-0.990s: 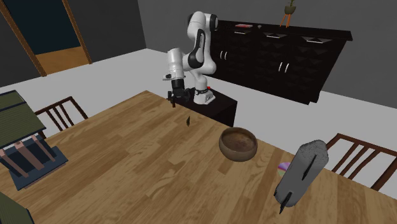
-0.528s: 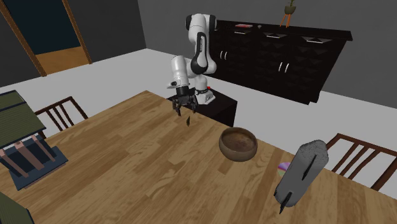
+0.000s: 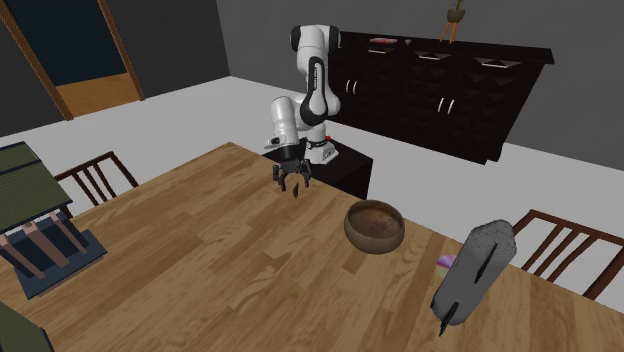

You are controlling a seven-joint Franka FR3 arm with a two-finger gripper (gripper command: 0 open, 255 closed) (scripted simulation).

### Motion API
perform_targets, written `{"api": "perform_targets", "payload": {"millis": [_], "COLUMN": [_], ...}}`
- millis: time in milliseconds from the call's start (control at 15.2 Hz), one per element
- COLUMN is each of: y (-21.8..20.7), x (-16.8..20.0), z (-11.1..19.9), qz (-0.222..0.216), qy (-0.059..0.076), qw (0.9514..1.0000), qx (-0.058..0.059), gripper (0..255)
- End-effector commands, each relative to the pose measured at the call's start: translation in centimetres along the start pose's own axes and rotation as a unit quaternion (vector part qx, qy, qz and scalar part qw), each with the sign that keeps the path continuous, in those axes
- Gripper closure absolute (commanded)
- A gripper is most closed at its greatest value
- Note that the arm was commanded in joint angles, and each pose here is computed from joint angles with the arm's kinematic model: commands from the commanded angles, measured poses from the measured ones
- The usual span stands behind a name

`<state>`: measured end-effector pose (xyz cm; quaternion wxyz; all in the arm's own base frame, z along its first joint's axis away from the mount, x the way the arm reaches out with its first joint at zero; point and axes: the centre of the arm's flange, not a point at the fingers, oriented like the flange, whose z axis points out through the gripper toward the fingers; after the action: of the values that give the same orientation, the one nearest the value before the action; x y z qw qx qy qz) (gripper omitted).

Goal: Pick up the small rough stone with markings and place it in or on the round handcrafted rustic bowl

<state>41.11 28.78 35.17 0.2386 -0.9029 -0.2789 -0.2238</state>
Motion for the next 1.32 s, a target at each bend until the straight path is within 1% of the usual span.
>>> {"api": "perform_targets", "payload": {"millis": [0,264,330,924,1254], "y": [0.1,0.1,0.1,0.1,-0.8], "x": [0.0,0.0,0.0,0.0,1.4], "z": [0.1,0.1,0.1,0.1,-2.0], "qz": [0.0,0.0,0.0,0.0,0.0], "qy": [0.0,0.0,0.0,0.0,0.0], "qw": [1.0,1.0,1.0,1.0,1.0], "qx": [0.0,0.0,0.0,0.0,0.0], "gripper": [0,0,255,255,255]}}
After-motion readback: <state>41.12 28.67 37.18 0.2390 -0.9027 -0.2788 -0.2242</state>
